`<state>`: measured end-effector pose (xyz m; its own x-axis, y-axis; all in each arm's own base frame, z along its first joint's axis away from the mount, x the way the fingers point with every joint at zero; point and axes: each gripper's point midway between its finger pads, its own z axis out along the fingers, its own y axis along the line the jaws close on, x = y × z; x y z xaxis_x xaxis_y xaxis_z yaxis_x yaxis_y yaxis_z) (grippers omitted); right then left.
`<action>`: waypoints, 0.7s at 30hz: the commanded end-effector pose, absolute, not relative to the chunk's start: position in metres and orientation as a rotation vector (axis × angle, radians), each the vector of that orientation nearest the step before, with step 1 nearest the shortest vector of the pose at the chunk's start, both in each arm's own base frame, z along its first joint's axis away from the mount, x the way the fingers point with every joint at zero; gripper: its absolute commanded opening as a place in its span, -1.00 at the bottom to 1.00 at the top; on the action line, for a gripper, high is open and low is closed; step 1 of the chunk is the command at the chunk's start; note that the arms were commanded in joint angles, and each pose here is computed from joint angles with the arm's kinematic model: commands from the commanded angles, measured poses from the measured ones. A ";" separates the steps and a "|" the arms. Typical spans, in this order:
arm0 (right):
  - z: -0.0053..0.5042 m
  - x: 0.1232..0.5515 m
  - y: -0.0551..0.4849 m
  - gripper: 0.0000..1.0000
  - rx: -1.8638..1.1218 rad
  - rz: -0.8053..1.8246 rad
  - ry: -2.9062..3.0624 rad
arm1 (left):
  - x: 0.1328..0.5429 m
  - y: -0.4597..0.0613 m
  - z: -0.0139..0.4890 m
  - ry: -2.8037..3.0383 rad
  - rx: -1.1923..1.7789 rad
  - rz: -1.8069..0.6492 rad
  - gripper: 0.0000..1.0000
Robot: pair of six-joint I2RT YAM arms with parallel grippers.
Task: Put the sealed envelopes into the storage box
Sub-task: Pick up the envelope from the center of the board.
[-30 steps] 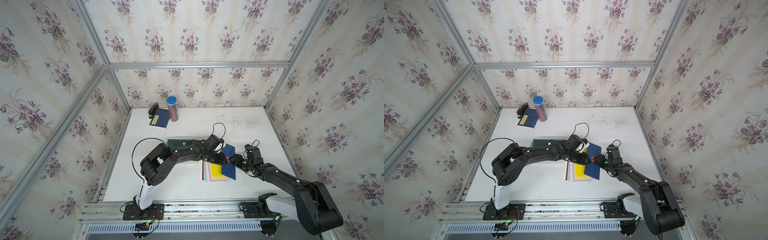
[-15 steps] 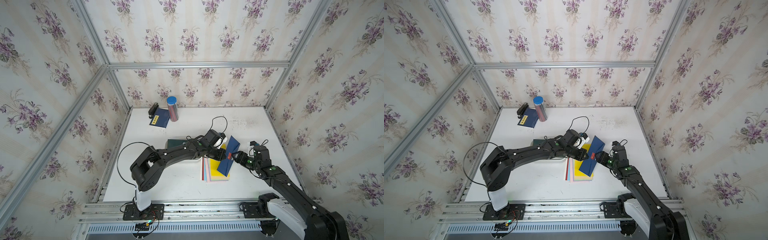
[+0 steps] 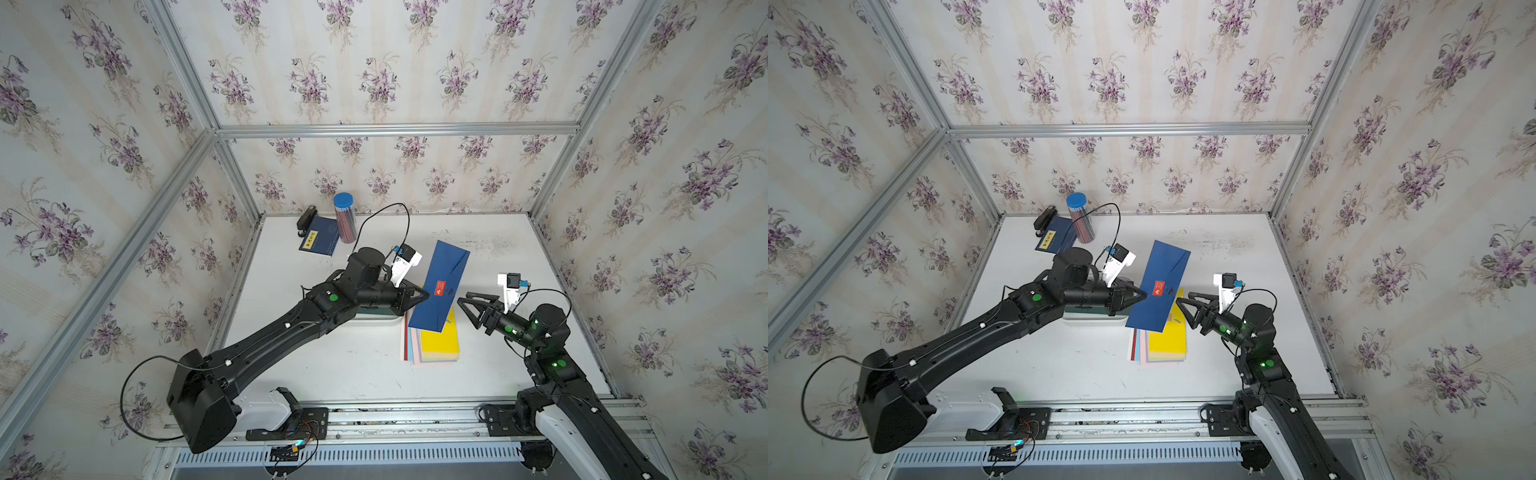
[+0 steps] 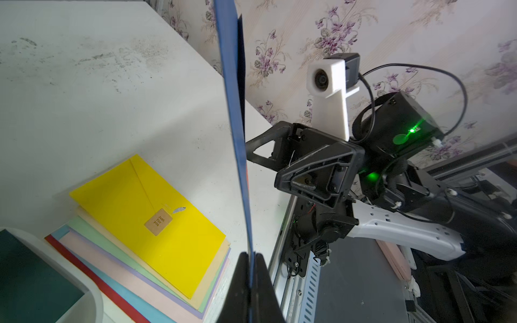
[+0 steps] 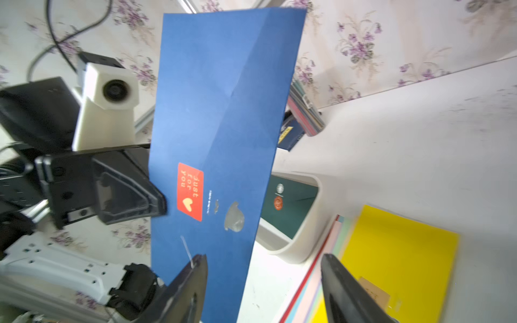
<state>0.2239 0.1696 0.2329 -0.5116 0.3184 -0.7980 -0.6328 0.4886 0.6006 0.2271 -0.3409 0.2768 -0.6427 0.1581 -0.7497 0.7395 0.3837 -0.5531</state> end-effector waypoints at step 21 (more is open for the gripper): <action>0.261 0.209 0.201 0.20 -0.436 1.323 1.622 | 0.210 -0.336 0.304 1.876 0.767 -1.449 -1.00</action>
<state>0.1978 0.2059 0.2655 -0.4937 0.2684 -0.8272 -0.7832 0.2761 0.5571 0.2132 -0.3367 0.2895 -0.6560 0.0861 -0.7499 0.7415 0.2589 -0.6190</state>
